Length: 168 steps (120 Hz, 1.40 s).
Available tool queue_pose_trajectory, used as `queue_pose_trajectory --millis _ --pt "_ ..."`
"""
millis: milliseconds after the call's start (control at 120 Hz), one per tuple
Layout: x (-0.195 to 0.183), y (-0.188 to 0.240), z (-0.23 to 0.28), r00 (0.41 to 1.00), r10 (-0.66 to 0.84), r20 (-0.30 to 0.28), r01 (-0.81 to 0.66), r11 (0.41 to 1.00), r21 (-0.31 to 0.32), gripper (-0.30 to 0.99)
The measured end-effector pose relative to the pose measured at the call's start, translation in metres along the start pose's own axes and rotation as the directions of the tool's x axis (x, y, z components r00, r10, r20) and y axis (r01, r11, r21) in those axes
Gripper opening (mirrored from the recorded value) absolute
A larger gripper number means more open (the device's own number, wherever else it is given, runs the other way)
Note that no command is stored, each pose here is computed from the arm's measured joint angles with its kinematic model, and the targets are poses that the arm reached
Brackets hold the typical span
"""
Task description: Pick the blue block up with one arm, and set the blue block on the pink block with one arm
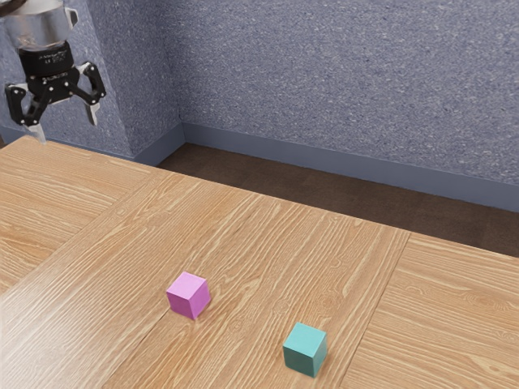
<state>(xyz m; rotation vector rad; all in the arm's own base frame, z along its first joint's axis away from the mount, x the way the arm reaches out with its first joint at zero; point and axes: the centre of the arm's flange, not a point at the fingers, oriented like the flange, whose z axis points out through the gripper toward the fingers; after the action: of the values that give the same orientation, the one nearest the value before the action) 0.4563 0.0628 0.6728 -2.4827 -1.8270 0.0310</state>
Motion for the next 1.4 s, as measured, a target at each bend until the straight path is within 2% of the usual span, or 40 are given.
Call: queue_pose_trajectory --millis 92,217,250,408,483,525,617,700,808,950,1083,1200,1325,1400 --pt "0.002 0.003 0.005 0.999 -0.049 -0.009 0.049 0.999 -0.013 0.69" --pt "0.005 -0.005 -0.018 0.993 -0.112 -0.023 0.109 0.989 -0.097 0.69" --pt "0.005 -0.007 -0.013 0.992 -0.125 -0.016 0.123 0.989 -0.088 0.69" --pt "-0.009 0.005 0.027 0.989 -0.145 0.030 0.144 0.989 0.038 0.69" --pt "-0.048 0.024 0.045 0.997 -0.053 0.059 0.049 0.997 0.061 0.69" --pt "-0.075 0.037 0.053 0.998 0.039 0.053 -0.042 0.997 0.065 0.69" --pt "-0.129 0.068 0.085 0.972 0.229 0.056 -0.234 0.966 0.111 0.69" --pt "-0.181 0.094 0.130 0.912 0.405 0.067 -0.411 0.901 0.139 0.69" --pt "-0.227 0.098 0.188 0.814 0.576 0.077 -0.581 0.803 0.129 0.69" --pt "-0.276 0.103 0.221 0.655 0.755 0.044 -0.756 0.652 0.067 0.69" --pt "-0.288 0.120 0.242 0.503 0.864 0.025 -0.864 0.503 0.033 0.69" --pt "-0.294 0.130 0.257 0.403 0.915 0.013 -0.915 0.403 -0.006 0.69" --pt "-0.296 0.117 0.259 0.336 0.942 -0.007 -0.941 0.335 -0.051 0.69" --pt "-0.301 0.119 0.274 0.313 0.950 0.009 -0.947 0.313 -0.076 0.69"
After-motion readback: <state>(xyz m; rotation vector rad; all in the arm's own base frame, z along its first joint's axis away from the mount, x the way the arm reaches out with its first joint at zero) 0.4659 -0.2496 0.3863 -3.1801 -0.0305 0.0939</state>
